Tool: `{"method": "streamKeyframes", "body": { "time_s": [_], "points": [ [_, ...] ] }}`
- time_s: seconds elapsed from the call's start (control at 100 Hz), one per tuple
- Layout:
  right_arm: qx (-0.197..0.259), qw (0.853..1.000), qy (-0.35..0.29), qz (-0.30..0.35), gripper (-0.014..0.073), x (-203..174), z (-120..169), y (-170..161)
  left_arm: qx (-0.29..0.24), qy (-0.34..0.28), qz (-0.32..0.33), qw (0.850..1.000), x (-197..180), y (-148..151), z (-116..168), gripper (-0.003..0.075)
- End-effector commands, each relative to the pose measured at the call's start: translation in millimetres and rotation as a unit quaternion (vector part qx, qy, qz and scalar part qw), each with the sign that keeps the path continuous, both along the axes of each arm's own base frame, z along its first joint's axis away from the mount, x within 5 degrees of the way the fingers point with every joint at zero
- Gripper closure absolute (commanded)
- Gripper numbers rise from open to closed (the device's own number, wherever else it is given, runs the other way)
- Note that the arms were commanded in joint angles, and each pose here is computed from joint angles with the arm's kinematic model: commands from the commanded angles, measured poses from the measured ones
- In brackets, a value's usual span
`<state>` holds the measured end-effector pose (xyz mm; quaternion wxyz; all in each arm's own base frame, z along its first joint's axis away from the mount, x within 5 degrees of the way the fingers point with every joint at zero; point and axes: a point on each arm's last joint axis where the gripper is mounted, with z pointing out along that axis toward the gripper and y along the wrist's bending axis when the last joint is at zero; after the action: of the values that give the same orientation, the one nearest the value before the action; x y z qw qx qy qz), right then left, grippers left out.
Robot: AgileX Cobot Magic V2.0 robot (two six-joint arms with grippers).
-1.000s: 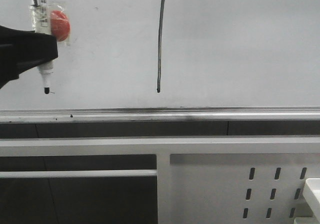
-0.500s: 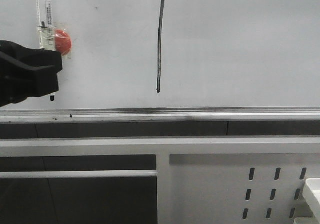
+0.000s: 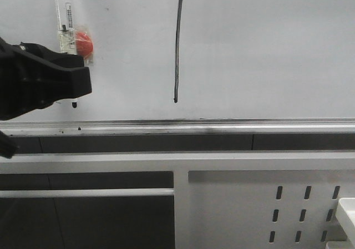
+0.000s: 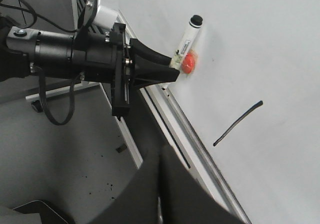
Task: Write number 1 on whiteboard
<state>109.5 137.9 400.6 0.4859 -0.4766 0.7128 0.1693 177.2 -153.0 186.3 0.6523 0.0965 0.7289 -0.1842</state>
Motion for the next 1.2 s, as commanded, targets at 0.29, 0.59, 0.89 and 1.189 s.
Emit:
{"method": "streamKeyframes", "body": {
  "time_s": [0.29, 0.59, 0.89, 1.189],
  "points": [
    [0.037, 0.999, -0.036, -0.005, 0.0664, 0.6, 17.3, -1.4, -0.032, -0.019, 0.022, 0.999, 4.5, 0.4, 11.7, 0.074],
    [0.037, 0.999, -0.036, -0.005, 0.0664, 0.6, 17.3, -1.4, -0.04, 0.005, 0.019, 0.999, -1.1, 5.3, 2.8, 0.074],
    [0.037, 0.999, -0.036, -0.005, 0.0664, 0.6, 17.3, -1.4, -0.035, 0.015, 0.024, 0.999, -2.5, 7.9, -0.8, 0.074],
    [0.039, 0.999, -0.037, -0.005, 0.0664, 0.7, 17.6, -1.3, -0.039, -0.009, 0.033, 0.999, -0.1, 8.2, 0.5, 0.074]
  ]
}}
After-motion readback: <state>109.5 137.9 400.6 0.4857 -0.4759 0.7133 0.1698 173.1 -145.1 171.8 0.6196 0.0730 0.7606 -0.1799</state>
